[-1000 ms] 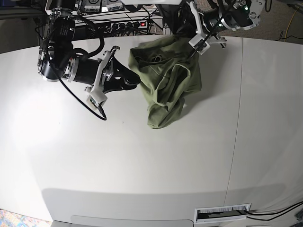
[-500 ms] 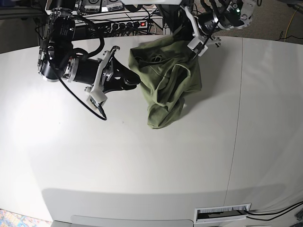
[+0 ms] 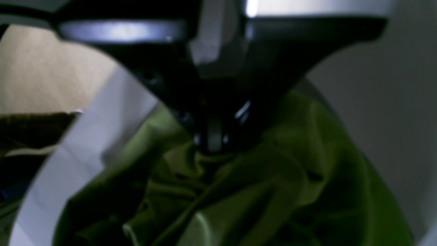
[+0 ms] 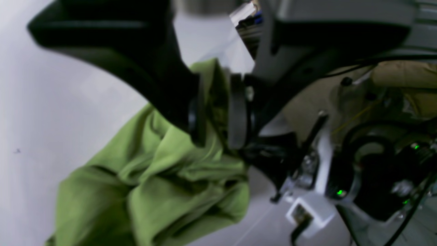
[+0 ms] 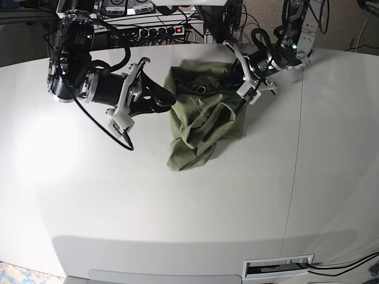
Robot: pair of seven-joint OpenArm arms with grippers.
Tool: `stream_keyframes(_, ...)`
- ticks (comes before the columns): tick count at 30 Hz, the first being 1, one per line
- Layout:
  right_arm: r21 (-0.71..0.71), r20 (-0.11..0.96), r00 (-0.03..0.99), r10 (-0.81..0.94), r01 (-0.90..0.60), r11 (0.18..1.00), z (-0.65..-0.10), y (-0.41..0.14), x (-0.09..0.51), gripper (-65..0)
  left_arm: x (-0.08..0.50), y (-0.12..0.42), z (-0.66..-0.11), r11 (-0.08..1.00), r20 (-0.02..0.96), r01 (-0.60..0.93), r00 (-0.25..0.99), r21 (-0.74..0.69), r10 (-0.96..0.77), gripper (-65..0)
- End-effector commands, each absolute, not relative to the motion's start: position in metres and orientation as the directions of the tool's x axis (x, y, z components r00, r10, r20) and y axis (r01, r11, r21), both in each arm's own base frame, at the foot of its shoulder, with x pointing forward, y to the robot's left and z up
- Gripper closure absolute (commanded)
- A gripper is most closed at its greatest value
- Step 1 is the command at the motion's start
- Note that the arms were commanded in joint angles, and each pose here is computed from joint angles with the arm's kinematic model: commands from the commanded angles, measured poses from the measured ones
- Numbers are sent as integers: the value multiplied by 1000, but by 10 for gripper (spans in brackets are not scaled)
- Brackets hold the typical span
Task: Fold the T-shirt properly
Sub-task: 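Lower both grippers onto the bunched shirt and grasp its sides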
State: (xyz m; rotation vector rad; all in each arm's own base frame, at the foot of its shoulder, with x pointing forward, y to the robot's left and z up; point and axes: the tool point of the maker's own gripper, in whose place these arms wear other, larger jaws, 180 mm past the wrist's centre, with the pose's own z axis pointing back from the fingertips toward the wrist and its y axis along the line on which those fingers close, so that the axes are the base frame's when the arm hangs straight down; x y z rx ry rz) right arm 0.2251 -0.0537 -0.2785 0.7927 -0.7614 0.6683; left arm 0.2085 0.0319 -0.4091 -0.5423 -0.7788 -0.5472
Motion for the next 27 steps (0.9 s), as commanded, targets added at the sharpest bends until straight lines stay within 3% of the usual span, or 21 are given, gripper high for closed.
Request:
stream_keyframes(1,350,827,518,218,-779,521,-266,-52,229,-131,209,53,-430,763,701,625,618,-164,-355,0)
stream_keyframes(7,337,821,520,234,-774,536,-270,-55,230,-131,236,76,-444,769,680,638,582,-41,-447,0)
stream_keyframes(16,193,871,438,224,-722,665,-266,-66,267,-131,245,85,-442,762,674,647,563,0,-478,0)
stream_keyframes(27,120,878,381,290,-761,637,-284,-35,309,-132,244,85,-443,759,665,651,568,-1,-486,0)
